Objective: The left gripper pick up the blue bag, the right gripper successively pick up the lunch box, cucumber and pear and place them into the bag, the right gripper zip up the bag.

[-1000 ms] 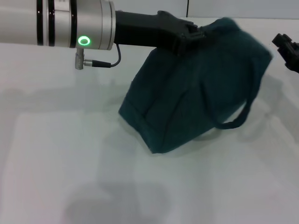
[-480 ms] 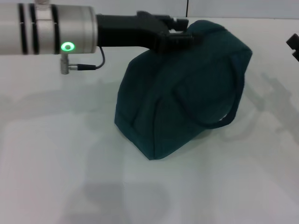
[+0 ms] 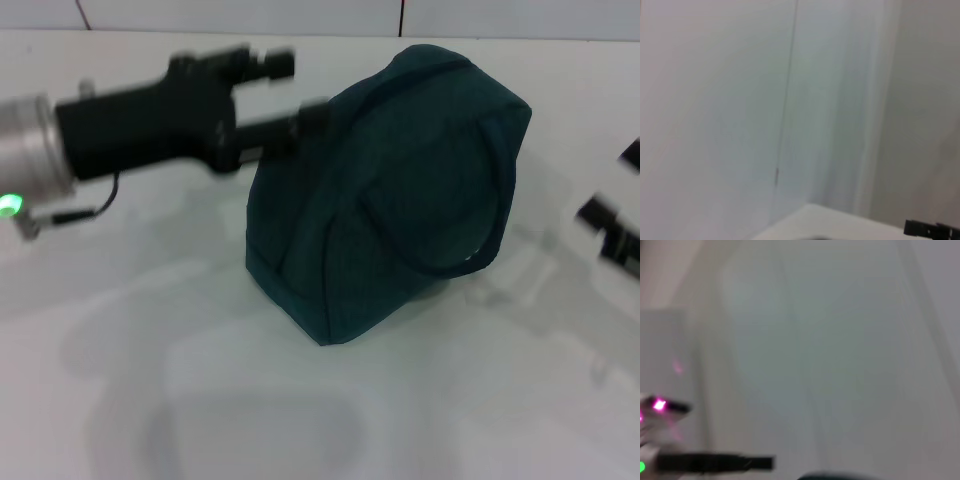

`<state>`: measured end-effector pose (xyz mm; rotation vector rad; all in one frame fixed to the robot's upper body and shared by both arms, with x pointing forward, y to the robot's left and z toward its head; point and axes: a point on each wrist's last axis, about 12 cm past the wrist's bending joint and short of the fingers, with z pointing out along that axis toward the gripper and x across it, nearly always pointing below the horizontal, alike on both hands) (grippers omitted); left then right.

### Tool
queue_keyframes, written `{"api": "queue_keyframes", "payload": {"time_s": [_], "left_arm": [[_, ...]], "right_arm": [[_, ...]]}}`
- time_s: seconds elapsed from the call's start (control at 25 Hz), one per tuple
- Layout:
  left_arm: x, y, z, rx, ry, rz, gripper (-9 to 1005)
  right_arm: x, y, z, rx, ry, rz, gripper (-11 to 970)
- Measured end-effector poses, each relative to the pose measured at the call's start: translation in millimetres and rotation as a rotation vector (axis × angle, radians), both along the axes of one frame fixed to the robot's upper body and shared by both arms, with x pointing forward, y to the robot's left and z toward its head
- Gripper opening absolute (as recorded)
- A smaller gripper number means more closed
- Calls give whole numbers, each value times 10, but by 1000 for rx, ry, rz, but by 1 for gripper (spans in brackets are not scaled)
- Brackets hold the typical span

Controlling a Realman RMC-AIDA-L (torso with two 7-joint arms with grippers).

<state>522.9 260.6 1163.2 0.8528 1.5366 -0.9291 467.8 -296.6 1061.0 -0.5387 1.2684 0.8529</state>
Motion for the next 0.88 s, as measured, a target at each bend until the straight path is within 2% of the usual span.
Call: {"api": "queue_keyframes", "payload": {"time_s": [0.28,0.56,0.72,0.88], "left_arm": [[-385,201,-374,66,64,-79,685],[-742,322,-931,98,127,-65,684],[-880,367,-1135,93,154,-46,684],[-952,392,-1259,104,180,-33,684]], "right_arm": [[-183,163,-207,-161,85,213,885],[-268,224,-398,-239,167,207,885],[-308,190,-480,-280,194,172,885],[-308,170,-512,-302,203,152,885]]}}
